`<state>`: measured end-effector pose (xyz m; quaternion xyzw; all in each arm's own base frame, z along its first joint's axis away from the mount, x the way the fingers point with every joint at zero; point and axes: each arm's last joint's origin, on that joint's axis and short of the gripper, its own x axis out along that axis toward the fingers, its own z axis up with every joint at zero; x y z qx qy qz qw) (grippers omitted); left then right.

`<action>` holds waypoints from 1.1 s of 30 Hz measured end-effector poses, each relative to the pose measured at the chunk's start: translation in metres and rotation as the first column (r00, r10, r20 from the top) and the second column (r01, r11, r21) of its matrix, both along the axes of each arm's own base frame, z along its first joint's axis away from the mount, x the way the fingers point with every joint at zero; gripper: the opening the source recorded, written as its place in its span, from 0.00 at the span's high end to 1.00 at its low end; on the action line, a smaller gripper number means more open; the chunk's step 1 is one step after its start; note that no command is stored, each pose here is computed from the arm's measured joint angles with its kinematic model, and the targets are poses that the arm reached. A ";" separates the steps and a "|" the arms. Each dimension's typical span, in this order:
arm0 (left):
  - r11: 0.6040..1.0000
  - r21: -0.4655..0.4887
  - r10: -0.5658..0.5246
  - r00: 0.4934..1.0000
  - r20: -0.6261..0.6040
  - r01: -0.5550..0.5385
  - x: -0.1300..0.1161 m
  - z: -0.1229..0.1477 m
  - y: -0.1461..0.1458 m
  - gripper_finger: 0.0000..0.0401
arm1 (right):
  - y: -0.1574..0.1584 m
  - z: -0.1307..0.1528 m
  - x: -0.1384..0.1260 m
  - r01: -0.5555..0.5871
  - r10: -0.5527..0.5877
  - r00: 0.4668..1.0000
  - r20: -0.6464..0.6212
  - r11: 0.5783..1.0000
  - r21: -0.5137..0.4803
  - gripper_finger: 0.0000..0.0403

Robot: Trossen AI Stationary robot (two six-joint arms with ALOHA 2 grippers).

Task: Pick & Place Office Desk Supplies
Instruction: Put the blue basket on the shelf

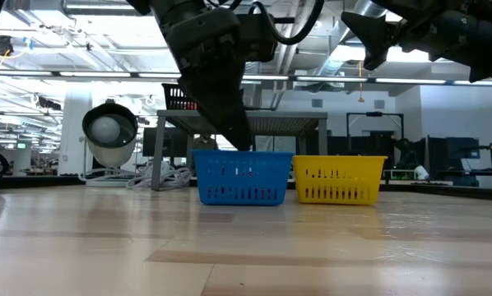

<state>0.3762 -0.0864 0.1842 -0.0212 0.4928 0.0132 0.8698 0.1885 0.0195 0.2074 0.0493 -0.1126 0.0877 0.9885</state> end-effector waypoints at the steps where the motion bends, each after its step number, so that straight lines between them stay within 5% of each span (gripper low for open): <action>1: 1.000 0.001 0.000 1.000 -0.002 0.000 0.000 0.000 0.000 0.56 | 0.000 0.000 0.000 0.000 0.000 1.000 -0.001 1.000 0.000 0.45; 18: 1.000 0.014 0.000 0.996 -0.085 0.001 0.005 -0.029 0.002 0.59 | 0.000 -0.001 0.000 0.000 0.000 1.000 -0.013 1.000 -0.001 0.45; 30: 0.999 -0.036 -0.012 0.993 -0.116 0.008 0.004 -0.025 0.013 0.96 | 0.000 -0.002 0.001 0.001 -0.001 1.000 -0.025 1.000 -0.002 0.45; 33: 0.999 -0.041 -0.030 0.992 -0.121 0.026 0.003 -0.024 0.014 0.98 | 0.000 -0.002 0.001 0.001 -0.001 1.000 -0.025 1.000 -0.002 0.45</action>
